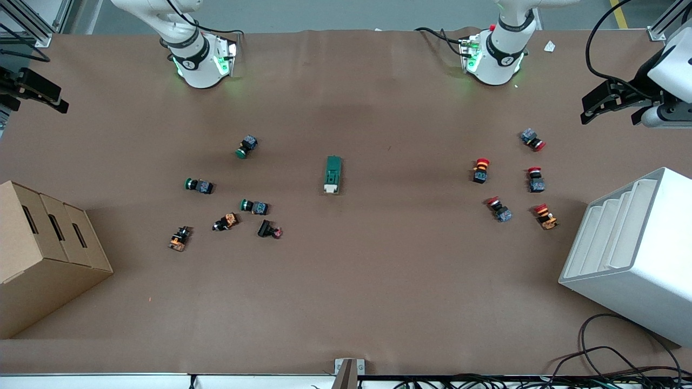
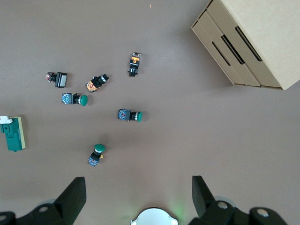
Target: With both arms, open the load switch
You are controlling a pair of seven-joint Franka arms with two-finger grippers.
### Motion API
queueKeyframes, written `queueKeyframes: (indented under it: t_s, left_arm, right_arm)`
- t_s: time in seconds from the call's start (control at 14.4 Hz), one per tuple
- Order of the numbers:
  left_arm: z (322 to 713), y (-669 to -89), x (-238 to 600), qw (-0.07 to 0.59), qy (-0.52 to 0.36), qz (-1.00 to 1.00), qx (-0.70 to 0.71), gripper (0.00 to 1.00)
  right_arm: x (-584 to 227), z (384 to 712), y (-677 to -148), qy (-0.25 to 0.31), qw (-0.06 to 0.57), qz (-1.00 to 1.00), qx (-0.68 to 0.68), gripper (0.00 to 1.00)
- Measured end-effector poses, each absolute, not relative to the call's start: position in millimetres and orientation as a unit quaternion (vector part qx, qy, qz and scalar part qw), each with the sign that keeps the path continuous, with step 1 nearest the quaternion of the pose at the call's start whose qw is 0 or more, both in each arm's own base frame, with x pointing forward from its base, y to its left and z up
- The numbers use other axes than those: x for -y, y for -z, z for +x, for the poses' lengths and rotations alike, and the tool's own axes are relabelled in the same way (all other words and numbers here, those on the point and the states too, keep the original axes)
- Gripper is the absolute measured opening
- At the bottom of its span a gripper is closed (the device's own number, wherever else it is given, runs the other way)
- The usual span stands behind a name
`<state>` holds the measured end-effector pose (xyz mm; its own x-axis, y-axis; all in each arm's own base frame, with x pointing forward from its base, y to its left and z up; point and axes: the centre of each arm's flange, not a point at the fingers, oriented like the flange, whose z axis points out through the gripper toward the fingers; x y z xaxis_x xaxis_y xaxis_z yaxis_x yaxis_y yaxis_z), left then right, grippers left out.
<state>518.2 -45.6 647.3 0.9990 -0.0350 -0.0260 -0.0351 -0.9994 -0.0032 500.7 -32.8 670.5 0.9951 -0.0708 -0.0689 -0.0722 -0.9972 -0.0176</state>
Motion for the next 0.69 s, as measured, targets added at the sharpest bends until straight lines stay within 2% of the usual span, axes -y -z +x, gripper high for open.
queueKeyframes:
  t_s: [0.49, 0.69]
  left_arm:
    - [520.6, -656.1, 53.5, 0.001, -0.002, -1.0, -0.025, 1.0]
    - [532.8, -641.3, 90.4, -0.016, 0.003, -0.998, -0.052, 1.0]
  right_arm:
    - [32.7, 500.7, -670.5, -0.034, 0.01, -0.999, -0.035, 1.0]
    - [32.5, 500.7, -670.5, -0.034, 0.01, -0.999, -0.035, 1.0]
